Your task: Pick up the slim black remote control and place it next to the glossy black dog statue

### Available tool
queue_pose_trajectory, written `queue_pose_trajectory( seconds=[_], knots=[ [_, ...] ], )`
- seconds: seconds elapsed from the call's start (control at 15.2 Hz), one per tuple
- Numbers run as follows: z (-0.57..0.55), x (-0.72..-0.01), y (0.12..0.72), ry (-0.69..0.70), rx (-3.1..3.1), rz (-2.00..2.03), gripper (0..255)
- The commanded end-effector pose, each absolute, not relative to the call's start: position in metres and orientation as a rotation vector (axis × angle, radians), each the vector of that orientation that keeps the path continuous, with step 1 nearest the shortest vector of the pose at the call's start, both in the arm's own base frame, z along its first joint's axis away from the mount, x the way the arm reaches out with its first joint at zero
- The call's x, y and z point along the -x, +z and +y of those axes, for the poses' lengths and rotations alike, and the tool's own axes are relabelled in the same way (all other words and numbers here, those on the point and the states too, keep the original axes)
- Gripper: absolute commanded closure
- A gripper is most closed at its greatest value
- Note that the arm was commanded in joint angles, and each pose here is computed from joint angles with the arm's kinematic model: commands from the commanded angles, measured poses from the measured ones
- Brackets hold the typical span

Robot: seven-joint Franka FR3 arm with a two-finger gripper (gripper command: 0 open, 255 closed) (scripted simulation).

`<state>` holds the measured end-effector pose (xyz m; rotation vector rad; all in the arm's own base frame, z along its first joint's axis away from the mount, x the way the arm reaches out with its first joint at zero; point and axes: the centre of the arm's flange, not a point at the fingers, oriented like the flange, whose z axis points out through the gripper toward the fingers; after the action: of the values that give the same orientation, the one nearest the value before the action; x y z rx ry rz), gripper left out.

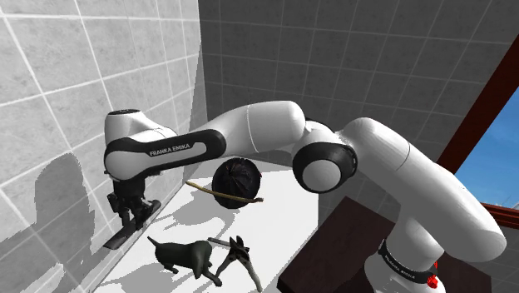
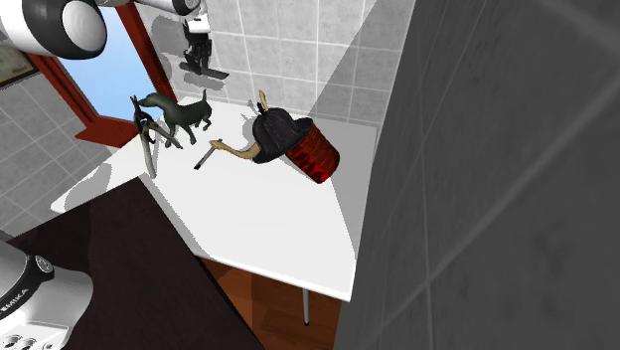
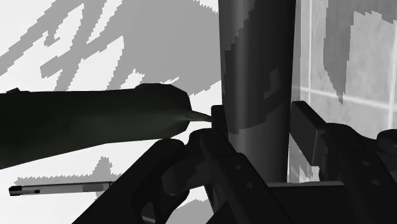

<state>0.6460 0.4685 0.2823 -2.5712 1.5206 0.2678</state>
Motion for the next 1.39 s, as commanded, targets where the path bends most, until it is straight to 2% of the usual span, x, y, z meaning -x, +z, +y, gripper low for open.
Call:
queue_pose_trajectory(
  seconds=[0.0,1.32],
  knots=[
    [0.470,-0.646,0.271,0.267,2.571,1.520,255],
    [0.470,-0.646,0.166,0.267,2.571,1.520,255]
  ],
)
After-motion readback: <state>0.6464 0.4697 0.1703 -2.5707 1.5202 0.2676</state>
